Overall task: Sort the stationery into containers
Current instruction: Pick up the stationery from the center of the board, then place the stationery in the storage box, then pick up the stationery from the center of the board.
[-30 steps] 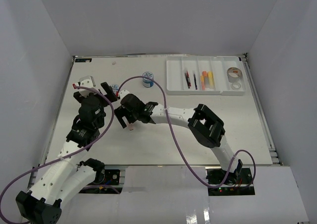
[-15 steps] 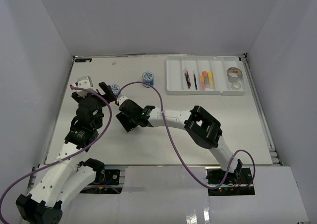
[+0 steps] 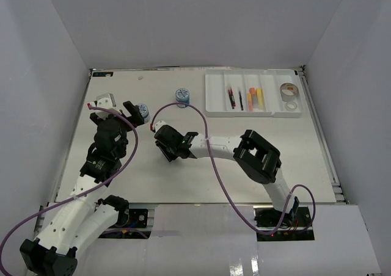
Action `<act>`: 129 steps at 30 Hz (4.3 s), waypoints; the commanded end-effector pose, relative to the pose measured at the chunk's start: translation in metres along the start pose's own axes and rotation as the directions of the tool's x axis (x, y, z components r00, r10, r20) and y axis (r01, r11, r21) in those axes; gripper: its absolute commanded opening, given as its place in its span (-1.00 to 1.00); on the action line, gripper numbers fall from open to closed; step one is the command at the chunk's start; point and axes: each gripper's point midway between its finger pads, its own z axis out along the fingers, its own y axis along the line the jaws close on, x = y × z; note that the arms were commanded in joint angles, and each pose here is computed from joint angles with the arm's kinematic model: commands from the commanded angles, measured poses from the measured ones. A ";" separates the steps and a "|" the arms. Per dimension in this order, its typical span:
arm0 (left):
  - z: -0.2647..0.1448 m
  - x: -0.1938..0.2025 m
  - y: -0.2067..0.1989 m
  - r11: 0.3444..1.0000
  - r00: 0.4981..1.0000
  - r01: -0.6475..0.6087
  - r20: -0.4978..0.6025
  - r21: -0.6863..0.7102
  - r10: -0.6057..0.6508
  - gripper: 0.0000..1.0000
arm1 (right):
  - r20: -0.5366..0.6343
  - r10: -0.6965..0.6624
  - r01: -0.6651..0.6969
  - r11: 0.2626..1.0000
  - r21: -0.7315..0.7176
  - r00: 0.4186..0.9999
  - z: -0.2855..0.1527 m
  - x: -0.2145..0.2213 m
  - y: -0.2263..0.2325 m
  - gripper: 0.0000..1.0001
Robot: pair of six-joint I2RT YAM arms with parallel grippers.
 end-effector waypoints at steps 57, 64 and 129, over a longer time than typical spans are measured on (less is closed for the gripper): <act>0.022 0.057 -0.033 0.987 0.970 -0.077 -0.219 0.141 0.107 0.96 | 0.298 0.240 -0.376 0.716 0.589 0.924 -0.169 0.003 -0.551 0.75; 0.026 0.072 -0.037 0.985 0.952 -0.083 -0.280 0.153 0.124 0.96 | 0.377 0.113 -0.317 0.781 0.537 0.919 -0.208 -0.050 -0.476 0.82; 0.238 0.211 -0.200 0.813 0.909 -0.188 -0.215 0.551 0.357 -0.07 | 0.564 0.285 -0.341 0.940 -0.006 0.775 -0.262 0.045 -0.220 0.80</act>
